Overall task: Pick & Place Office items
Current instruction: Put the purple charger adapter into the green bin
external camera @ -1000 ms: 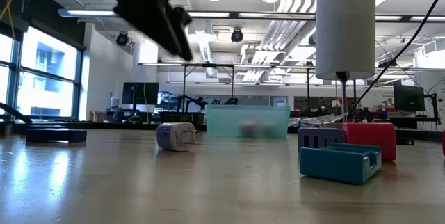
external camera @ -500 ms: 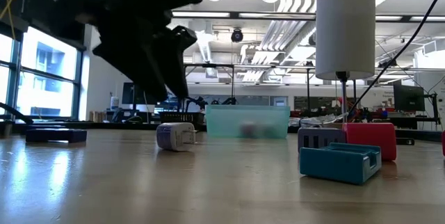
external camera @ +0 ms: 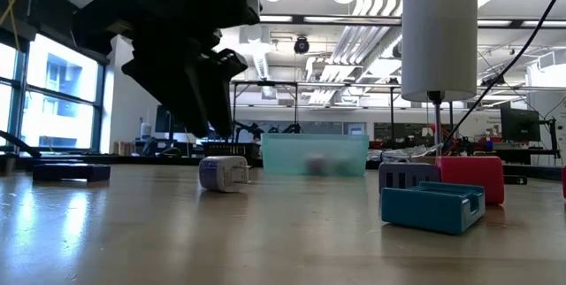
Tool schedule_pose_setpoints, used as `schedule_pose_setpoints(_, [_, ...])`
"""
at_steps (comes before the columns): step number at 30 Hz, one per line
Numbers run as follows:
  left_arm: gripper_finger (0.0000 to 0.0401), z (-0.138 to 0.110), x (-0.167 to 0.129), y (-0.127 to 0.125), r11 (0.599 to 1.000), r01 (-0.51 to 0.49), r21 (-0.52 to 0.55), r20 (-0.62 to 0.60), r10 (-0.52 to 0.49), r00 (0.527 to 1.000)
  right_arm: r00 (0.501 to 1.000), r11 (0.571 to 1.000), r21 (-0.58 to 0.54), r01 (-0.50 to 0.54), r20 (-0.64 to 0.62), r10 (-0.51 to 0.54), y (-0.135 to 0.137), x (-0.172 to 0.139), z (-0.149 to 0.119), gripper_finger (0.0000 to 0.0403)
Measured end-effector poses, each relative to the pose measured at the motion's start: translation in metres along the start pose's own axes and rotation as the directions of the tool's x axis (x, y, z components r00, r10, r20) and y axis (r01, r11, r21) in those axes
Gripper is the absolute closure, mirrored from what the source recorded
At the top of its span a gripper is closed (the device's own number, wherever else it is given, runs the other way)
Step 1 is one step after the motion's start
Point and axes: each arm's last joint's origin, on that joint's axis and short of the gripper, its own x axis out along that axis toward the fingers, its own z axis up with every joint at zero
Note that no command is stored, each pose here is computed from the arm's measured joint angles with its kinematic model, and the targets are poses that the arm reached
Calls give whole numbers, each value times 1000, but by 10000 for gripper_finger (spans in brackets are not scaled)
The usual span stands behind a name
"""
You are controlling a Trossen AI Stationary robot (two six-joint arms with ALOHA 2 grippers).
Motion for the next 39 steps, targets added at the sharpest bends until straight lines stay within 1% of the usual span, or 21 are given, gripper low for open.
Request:
schedule_pose_setpoints(3, [213, 0, 0, 0, 1000, 12, 4, 1, -12, 1000, 1000, 1000, 0, 5, 0, -5, 0, 0, 0, 133])
schedule_pose_setpoints(6, [213, 0, 0, 0, 999, 13, 50, 1, -13, 1000, 1000, 1000, 3, 14, -1, -14, -3, 1, 0, 133])
schedule_pose_setpoints(10, [211, -1, 3, 0, 999, 5, 54, -9, -5, 1000, 1000, 1000, 9, 18, 10, -18, -4, 1, 1, 133])
schedule_pose_setpoints(12, [203, -2, 7, -1, 998, 6, 55, -19, -5, 1000, 1000, 1000, 9, 17, 11, -17, -4, 1, 1, 133])
schedule_pose_setpoints(14, [187, -3, 11, -1, 998, 6, 56, -30, -4, 1000, 1000, 1000, 9, 16, 11, -16, -3, 1, 1, 133])
schedule_pose_setpoints(17, [153, -5, 21, -2, 998, -3, 58, -52, 6, 999, 1000, 1000, 9, 16, 10, -16, -3, 1, 1, 133])
schedule_pose_setpoints(20, [118, -8, 29, -2, 997, -29, 76, -72, 34, 997, 1000, 1000, 4, 15, 0, -15, -3, 1, 0, 133])
schedule_pose_setpoints(23, [98, -9, 31, -1, 993, -75, 93, -78, 83, 993, 1000, 1000, 1, 15, -8, -15, -3, 1, -1, 133])
schedule_pose_setpoints(30, [91, -7, 31, 0, 996, -92, 11, -58, 93, 994, 1000, 1000, 0, 15, -9, -15, -3, 1, -1, 133])
schedule_pose_setpoints(32, [91, -7, 32, -1, 996, -89, 4, -61, 89, 994, 1000, 1000, 0, 15, -9, -15, -3, 1, -1, 133])
schedule_pose_setpoints(39, [91, -9, 39, -1, 995, -82, 62, -72, 87, 994, 1000, 1000, 0, 15, -10, -15, -3, 1, -1, 133])
